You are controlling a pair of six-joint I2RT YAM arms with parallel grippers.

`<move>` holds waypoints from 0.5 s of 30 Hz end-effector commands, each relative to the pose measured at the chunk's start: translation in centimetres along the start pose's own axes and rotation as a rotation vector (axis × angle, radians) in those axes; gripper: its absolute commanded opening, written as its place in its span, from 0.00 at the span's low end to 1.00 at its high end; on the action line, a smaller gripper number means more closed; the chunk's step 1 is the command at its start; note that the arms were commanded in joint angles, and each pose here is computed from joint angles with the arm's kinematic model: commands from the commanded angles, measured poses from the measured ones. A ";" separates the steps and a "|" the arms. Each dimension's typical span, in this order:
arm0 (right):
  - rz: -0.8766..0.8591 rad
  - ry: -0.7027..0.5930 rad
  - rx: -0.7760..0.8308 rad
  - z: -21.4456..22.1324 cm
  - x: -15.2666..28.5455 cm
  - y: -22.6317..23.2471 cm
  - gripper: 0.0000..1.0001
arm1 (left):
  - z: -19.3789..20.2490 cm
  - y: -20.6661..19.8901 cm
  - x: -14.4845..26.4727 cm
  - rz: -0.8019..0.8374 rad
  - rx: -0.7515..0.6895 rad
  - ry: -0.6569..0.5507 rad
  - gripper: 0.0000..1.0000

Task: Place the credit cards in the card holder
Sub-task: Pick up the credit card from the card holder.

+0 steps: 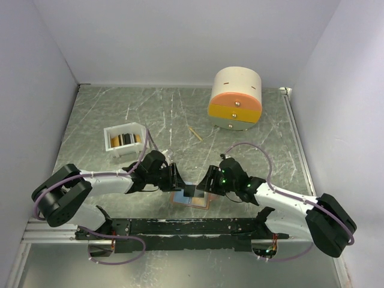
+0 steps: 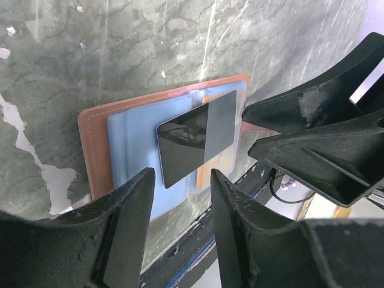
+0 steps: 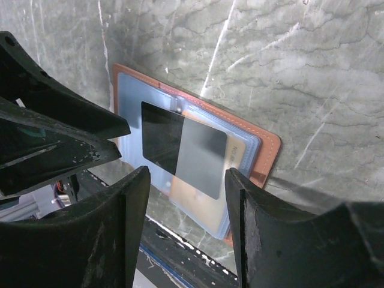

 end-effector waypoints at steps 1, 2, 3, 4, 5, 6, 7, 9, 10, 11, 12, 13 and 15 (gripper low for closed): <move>-0.016 -0.004 -0.008 0.2 -0.5 -0.3 0.53 | 0.0 0.2 -0.2 0.024 0.014 0.000 0.53; -0.013 0.003 -0.010 0.4 -0.6 -0.5 0.52 | 0.1 0.2 -0.2 0.028 0.016 -0.001 0.53; -0.015 0.006 -0.011 0.5 -0.7 -0.6 0.52 | 0.2 0.3 -0.3 0.029 0.021 0.001 0.53; -0.016 0.007 -0.013 0.5 -0.8 -0.7 0.52 | 0.2 0.4 -0.3 0.026 0.029 0.002 0.54; -0.015 0.010 -0.016 0.6 -0.9 -0.8 0.52 | 0.3 0.5 -0.3 0.028 0.034 0.000 0.54; -0.011 0.014 -0.018 0.7 -1.0 -0.9 0.52 | 0.4 0.6 -0.3 0.029 0.038 0.003 0.54; -0.007 0.017 -0.019 0.7 -1.0 -1.0 0.52 | 0.5 0.7 -0.3 0.029 0.042 0.005 0.54; -0.002 0.021 -0.020 0.8 -1.1 -1.1 0.51 | 0.6 0.8 -0.4 0.040 0.049 0.010 0.54; -0.001 0.024 -0.021 0.9 -1.1 -1.2 0.51 | 0.7 0.7 -0.4 0.047 0.053 0.011 0.54; 0.001 0.023 -0.022 0.9 -1.1 -1.3 0.51 | 0.6 0.7 -0.5 0.054 0.055 0.010 0.54; 0.003 0.023 -0.022 0.9 -1.1 -1.3 0.51 | 0.7 0.7 -0.5 0.061 0.058 0.015 0.54; 0.005 0.023 -0.022 1.0 -1.1 -1.4 0.51 | 0.7 0.6 -0.5 0.072 0.059 0.014 0.54; 0.013 0.026 -0.026 1.1 -1.2 -1.6 0.51 | 0.7 0.5 -0.6 0.088 0.060 0.014 0.54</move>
Point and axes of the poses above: each gripper's point midway between its finger pads, its own x axis back along the fingers, its own y axis along the line the jaws close on, z = x × y, the point moved 9 cm from there along x, back along the fingers, and after that the axes turned 1 degree about -x, right-handed, at the moved point
